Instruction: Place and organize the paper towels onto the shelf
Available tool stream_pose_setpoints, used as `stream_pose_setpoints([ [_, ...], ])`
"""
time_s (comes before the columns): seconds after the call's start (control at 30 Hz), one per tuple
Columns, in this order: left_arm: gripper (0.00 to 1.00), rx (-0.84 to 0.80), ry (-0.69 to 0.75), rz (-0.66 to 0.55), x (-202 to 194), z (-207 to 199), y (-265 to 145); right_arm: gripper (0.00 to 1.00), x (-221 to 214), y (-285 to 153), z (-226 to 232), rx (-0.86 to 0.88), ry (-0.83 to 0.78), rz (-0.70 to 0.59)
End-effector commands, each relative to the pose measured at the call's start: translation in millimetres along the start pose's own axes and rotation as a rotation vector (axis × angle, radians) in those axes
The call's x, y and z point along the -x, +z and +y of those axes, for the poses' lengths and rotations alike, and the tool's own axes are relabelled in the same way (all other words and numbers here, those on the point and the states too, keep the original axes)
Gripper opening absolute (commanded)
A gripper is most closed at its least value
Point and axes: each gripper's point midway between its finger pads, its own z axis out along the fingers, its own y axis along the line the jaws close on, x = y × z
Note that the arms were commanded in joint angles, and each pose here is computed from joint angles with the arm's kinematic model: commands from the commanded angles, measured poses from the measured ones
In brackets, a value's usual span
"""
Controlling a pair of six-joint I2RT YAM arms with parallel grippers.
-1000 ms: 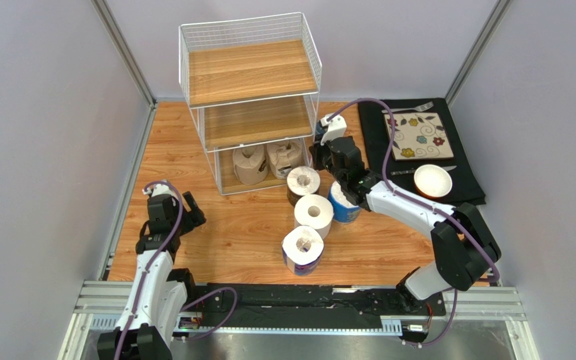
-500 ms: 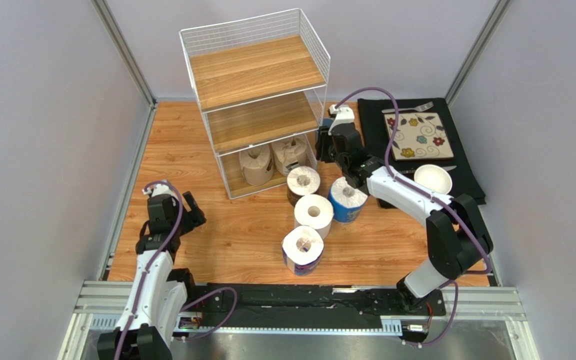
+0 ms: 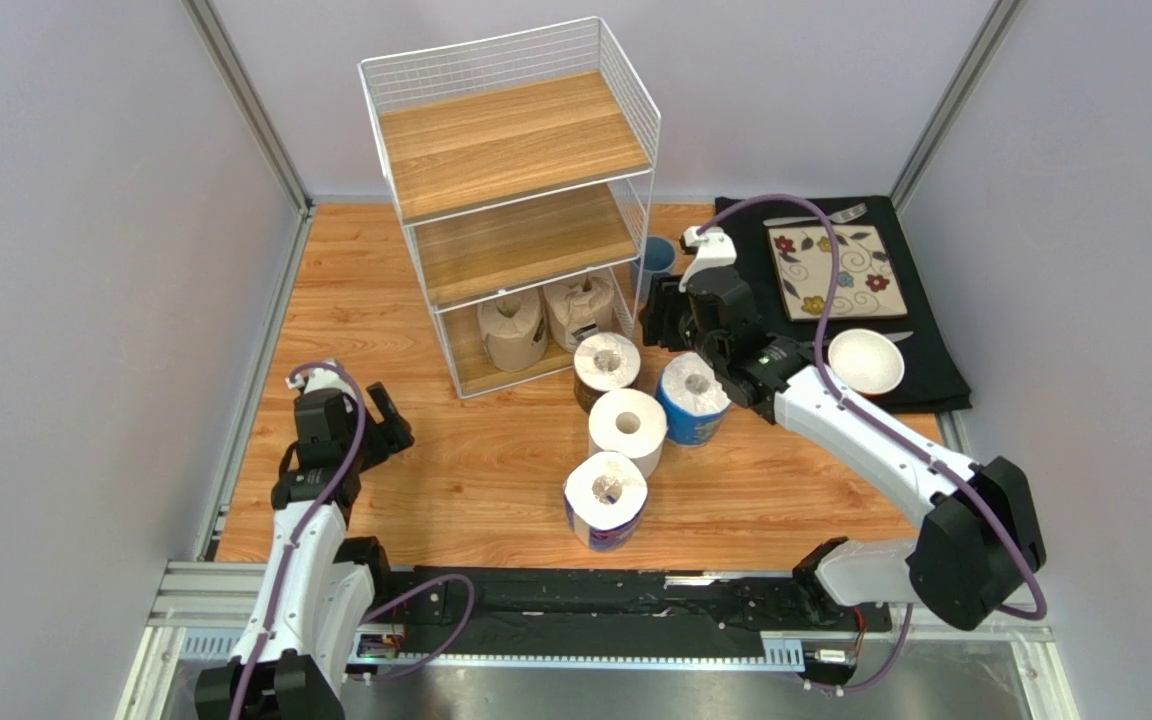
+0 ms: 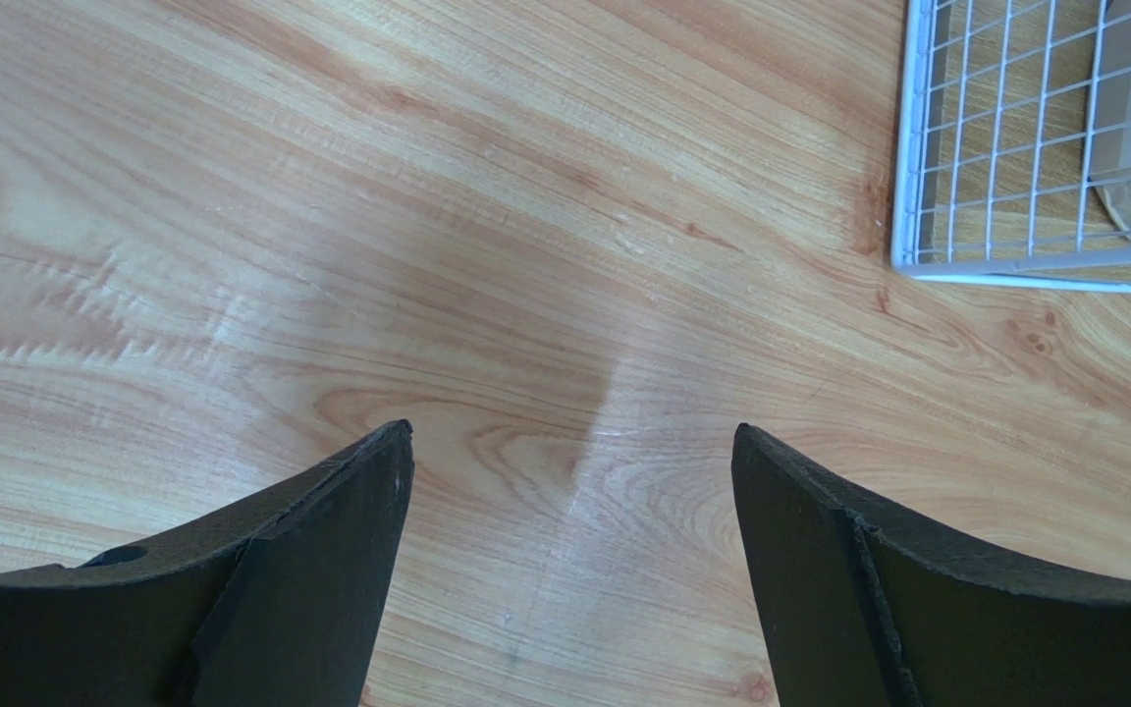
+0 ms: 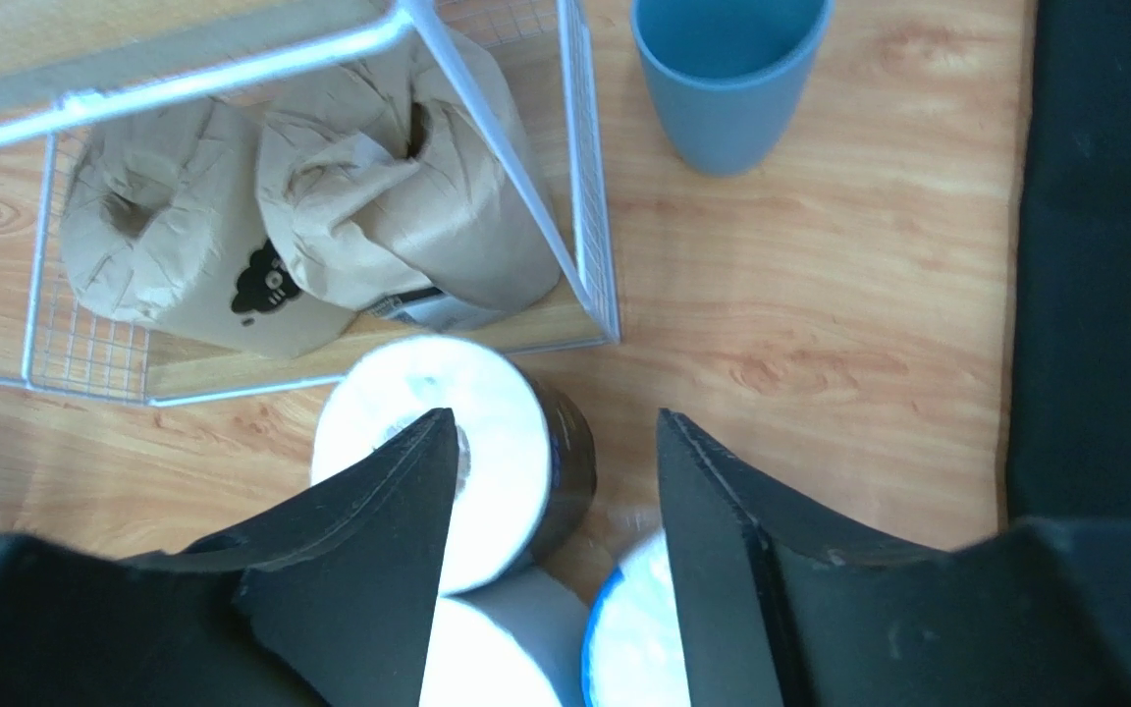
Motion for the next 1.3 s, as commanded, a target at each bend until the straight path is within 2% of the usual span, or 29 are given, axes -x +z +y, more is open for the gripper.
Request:
stream_pose_setpoints([
  [0.0,0.88,-0.041,-0.015,0.005,1.3,-7.7,-1.5,0.59,-14.1,-23.3,-24.4,-0.132,0.084,0.053],
  [0.13,0.88,-0.07,-0.022,0.017,1.4,-14.2,-2.8,0.67,-35.3,-38.6,-49.2,-0.282,0.17,0.126],
  [0.23,0.88,-0.058,-0.009,0.017,0.8,-11.0,-1.6,0.67,-51.6,-49.3,-74.3,-0.409,0.212,0.181],
  [0.37,0.88,-0.042,0.008,0.03,-2.8,-6.8,-1.0,0.68,-69.5,-59.4,-86.8,-0.467,0.241,0.226],
  [0.63,0.88,-0.049,0.019,0.04,-6.6,-7.0,-2.1,0.71,-85.0,-76.8,-97.9,-0.498,0.242,0.248],
  [0.97,0.88,-0.061,0.016,0.048,-9.3,-8.6,-2.6,0.71,-108.2,-61.1,-91.7,-0.461,0.277,0.306],
  [1.27,0.88,-0.064,0.016,0.048,-9.9,-9.1,-2.6,0.7,-109.0,-50.4,-92.7,-0.451,0.298,0.31],
])
